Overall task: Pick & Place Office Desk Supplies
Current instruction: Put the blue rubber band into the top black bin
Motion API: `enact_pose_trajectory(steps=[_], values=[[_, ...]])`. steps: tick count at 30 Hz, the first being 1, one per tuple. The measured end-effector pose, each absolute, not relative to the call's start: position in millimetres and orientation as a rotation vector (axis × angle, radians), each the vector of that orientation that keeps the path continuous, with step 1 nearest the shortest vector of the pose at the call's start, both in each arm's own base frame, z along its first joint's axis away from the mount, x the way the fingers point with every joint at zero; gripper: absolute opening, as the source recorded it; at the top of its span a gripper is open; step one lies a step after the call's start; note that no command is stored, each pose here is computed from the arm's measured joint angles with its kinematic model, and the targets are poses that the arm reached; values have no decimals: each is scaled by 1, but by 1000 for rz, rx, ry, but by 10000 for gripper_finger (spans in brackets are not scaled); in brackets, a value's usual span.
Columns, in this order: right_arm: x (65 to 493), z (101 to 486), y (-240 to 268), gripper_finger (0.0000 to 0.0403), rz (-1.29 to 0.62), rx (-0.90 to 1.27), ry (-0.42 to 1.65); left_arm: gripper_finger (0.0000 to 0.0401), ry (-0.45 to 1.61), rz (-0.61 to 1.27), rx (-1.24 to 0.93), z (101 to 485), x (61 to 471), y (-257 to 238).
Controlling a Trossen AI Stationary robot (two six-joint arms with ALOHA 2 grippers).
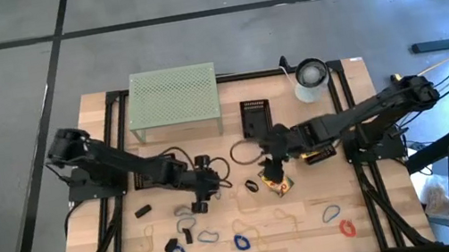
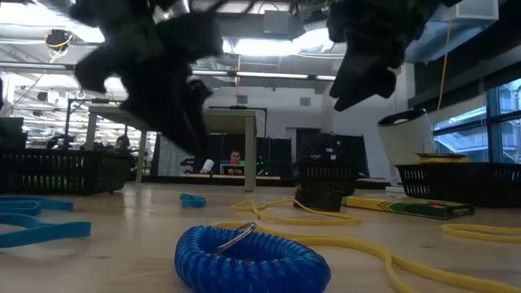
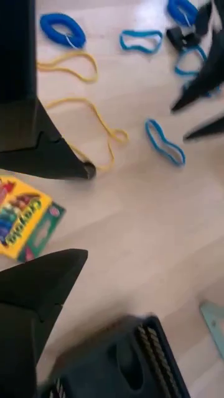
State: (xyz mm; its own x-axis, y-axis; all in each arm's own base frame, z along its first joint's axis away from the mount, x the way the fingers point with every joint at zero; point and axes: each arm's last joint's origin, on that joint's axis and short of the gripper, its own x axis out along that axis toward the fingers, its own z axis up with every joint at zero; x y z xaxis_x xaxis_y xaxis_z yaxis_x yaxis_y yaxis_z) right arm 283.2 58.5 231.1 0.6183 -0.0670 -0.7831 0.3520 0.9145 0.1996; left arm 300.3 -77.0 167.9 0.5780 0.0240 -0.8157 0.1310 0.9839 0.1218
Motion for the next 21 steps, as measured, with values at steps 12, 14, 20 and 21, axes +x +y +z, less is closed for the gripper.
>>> enact_pose_trajectory(steps=[12, 14, 20, 21], values=[[276, 232, 85, 194, -302, 326, 820, 171, 1086, -213, 242, 128, 311, -68], [275, 232, 86, 194, -314, 329, 812, 170, 1101, -212, 234, 125, 311, -65], [275, 232, 88, 194, -332, 332, 800, 122, 1120, -194, 160, 123, 312, -61], [275, 232, 88, 194, -333, 332, 800, 107, 1120, -195, 151, 123, 312, -61]])
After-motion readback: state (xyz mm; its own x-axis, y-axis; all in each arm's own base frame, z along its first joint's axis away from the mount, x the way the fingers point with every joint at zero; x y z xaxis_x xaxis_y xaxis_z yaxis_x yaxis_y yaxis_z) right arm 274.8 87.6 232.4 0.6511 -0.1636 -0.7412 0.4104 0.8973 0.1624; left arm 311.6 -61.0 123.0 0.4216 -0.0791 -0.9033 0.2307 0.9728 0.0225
